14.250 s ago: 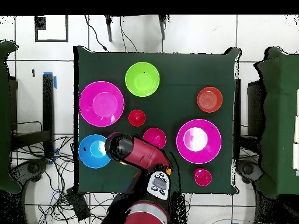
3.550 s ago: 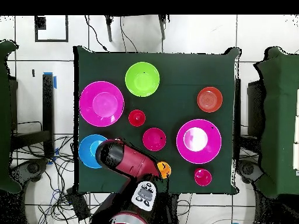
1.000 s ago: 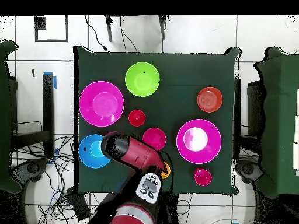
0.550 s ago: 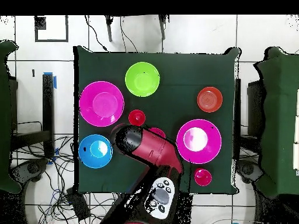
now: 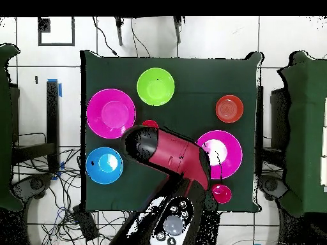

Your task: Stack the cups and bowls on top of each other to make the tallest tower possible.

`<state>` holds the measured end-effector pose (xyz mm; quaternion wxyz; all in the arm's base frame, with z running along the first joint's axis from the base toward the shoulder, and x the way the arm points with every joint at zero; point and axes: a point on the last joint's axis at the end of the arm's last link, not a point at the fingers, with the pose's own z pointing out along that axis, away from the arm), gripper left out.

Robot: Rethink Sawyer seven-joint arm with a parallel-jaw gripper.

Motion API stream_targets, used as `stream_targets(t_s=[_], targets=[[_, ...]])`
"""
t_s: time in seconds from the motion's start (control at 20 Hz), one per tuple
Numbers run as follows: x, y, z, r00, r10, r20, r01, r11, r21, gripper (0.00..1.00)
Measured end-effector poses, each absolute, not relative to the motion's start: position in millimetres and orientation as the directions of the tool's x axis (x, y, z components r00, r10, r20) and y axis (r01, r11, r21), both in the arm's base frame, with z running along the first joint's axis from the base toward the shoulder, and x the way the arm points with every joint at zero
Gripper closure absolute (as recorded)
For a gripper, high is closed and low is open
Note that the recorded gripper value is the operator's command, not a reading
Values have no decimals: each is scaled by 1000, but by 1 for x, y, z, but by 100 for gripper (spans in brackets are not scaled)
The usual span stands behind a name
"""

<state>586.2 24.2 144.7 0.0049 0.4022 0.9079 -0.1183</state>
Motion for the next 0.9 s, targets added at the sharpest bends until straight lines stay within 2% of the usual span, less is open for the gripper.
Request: stream_targets(t_s=[0.4, 0.9], targets=[[625, 20, 163, -697, 695, -176, 717, 673, -181, 100], [669, -1, 166, -691, 684, -232, 721, 675, -157, 100]])
